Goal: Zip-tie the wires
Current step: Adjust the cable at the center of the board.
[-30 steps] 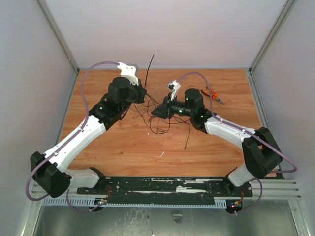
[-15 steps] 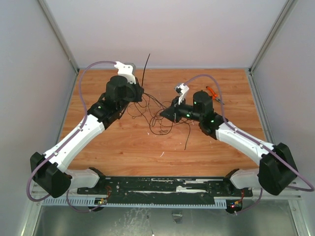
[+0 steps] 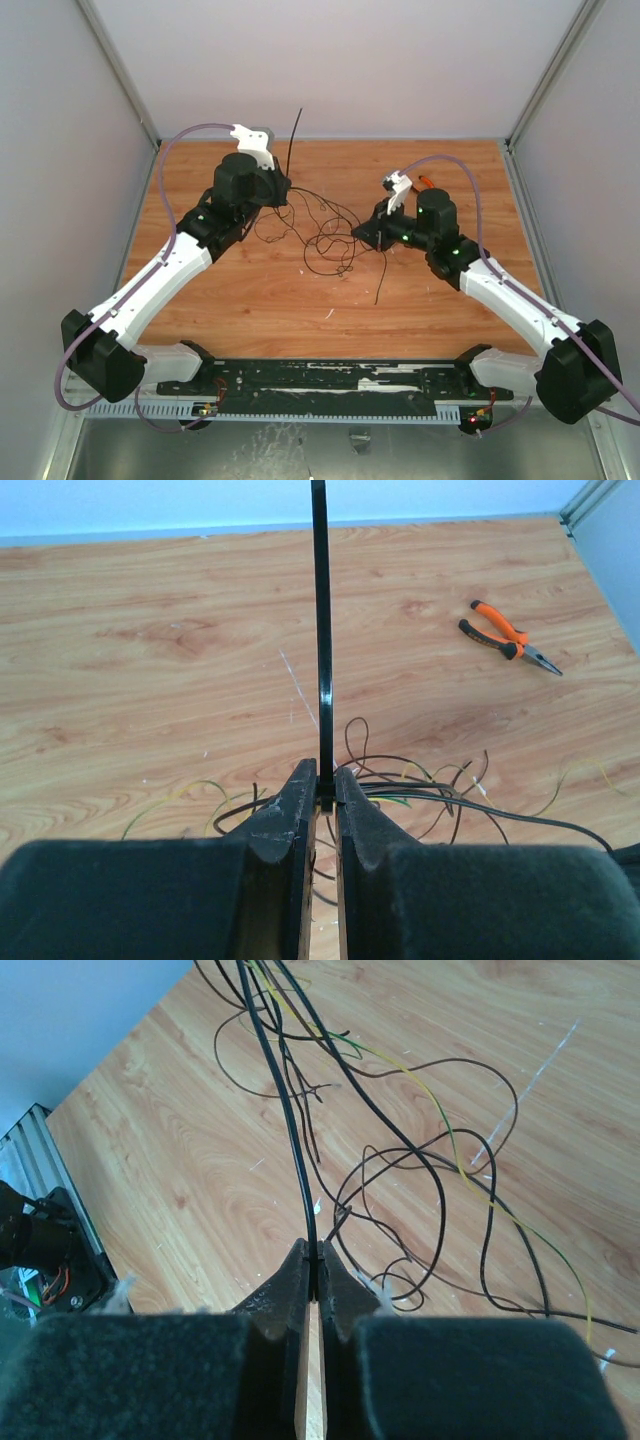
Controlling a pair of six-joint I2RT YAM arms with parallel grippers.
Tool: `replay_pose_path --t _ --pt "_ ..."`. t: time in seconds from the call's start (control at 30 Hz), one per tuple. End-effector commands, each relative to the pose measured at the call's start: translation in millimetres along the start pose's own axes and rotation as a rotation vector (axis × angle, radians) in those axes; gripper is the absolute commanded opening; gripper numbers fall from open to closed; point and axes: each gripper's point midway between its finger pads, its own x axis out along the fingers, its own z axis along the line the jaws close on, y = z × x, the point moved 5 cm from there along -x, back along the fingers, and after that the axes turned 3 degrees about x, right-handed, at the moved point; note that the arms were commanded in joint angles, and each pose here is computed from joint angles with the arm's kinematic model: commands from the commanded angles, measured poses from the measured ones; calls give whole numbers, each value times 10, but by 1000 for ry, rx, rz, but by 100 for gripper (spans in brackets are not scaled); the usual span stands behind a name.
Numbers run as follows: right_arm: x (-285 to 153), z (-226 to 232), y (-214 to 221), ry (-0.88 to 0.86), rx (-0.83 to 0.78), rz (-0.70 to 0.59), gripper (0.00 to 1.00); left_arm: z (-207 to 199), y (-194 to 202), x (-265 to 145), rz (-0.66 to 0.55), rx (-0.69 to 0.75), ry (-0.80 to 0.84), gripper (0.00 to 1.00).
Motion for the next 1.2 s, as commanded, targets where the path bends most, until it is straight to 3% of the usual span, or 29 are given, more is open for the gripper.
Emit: replay_pose_path --t 0.0,0.1,0.17,0.23,0.43,0.87,1.17 --pt "-73 -87 6 38 -4 -1 0 33 -111 -29 -35 0 -7 0" --pt "-75 -57 10 -3 -14 7 3 29 -117 -27 -36 3 -3 0" --pt "-82 -2 6 -47 -34 14 23 29 -129 -30 -38 9 -2 0" --pt "-101 -9 -19 -40 -55 9 36 31 -140 -33 -41 15 -1 0" --pt "-210 -146 -204 17 -84 -76 54 31 -163 -54 -48 27 2 0" --pt "211 -668 -347 45 -127 -129 56 -13 -173 -65 -48 29 34 0" --pt "564 -835 -242 -8 -144 -51 57 -25 -156 -69 -42 22 45 0"
